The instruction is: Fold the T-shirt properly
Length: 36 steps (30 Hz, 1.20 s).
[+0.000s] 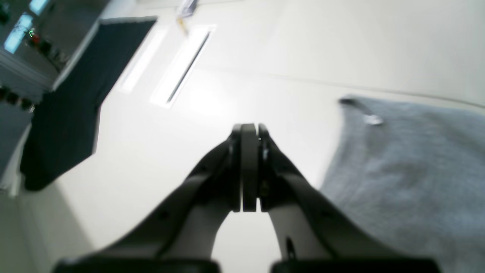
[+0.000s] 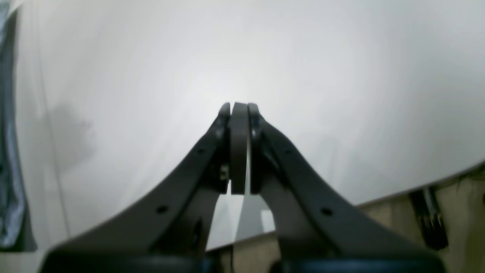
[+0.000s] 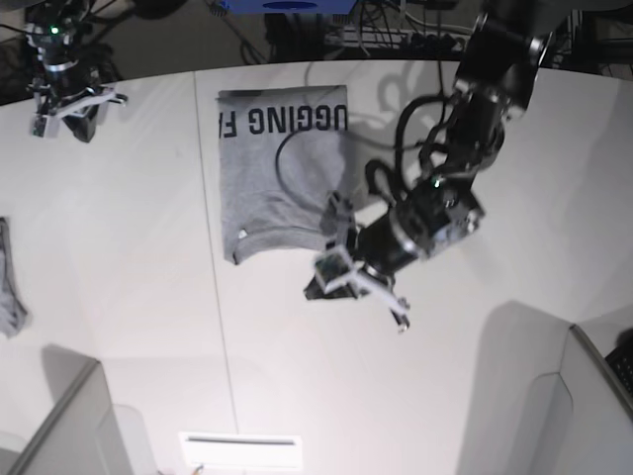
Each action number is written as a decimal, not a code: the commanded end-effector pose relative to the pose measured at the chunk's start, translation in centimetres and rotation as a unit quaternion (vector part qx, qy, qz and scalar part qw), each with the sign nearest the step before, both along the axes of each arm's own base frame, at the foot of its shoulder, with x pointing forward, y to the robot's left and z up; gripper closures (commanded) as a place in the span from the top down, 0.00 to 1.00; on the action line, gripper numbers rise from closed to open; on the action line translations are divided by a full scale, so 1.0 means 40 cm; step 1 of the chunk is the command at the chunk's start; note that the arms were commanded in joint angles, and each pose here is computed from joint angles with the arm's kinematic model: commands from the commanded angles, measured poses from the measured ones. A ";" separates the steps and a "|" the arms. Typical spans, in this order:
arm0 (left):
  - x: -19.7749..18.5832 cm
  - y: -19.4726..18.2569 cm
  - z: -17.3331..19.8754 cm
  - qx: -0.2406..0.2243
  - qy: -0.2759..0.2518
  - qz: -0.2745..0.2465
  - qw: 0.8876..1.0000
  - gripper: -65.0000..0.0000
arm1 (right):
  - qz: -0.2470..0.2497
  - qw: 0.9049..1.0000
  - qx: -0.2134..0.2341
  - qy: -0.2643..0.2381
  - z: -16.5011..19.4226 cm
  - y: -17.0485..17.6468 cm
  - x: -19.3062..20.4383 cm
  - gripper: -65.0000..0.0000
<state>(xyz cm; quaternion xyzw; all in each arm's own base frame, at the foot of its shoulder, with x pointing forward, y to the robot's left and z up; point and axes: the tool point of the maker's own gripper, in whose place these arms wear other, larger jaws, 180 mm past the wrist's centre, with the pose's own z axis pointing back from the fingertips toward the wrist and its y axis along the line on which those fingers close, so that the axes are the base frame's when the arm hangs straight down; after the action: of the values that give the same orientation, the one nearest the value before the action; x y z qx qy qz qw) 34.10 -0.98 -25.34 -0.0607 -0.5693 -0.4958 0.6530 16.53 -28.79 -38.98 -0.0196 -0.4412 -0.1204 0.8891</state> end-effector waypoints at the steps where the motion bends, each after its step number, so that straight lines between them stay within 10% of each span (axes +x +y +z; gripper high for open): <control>1: -0.023 -0.010 0.036 -0.035 -0.026 -0.022 0.999 0.00 | 0.005 0.999 -0.016 -0.027 0.036 -0.015 0.003 0.00; 7: -0.247 -0.013 -0.043 -0.128 0.000 -0.110 0.986 0.00 | -0.014 0.995 -0.027 -0.098 0.078 -0.008 -0.035 0.00; 15: -0.438 0.038 -0.063 -0.238 0.046 -0.097 0.965 0.00 | -0.042 0.986 -0.047 -0.157 0.125 -0.008 -0.145 0.00; 27: -0.784 0.086 -0.282 -0.192 0.220 -0.094 0.952 0.00 | -0.065 0.997 0.030 0.040 -0.082 0.066 -0.404 0.00; 36: -1.054 0.158 -0.525 -0.134 0.402 -0.034 0.905 0.00 | -0.072 0.953 0.164 0.245 -0.372 0.216 -0.619 0.00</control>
<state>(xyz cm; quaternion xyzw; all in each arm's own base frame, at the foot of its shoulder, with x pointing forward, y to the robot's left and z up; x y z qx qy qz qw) -7.88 5.78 -47.07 -0.3494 -0.3110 -0.3766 0.7996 -7.70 -19.56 -54.32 0.0715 -0.1800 -0.2474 0.9494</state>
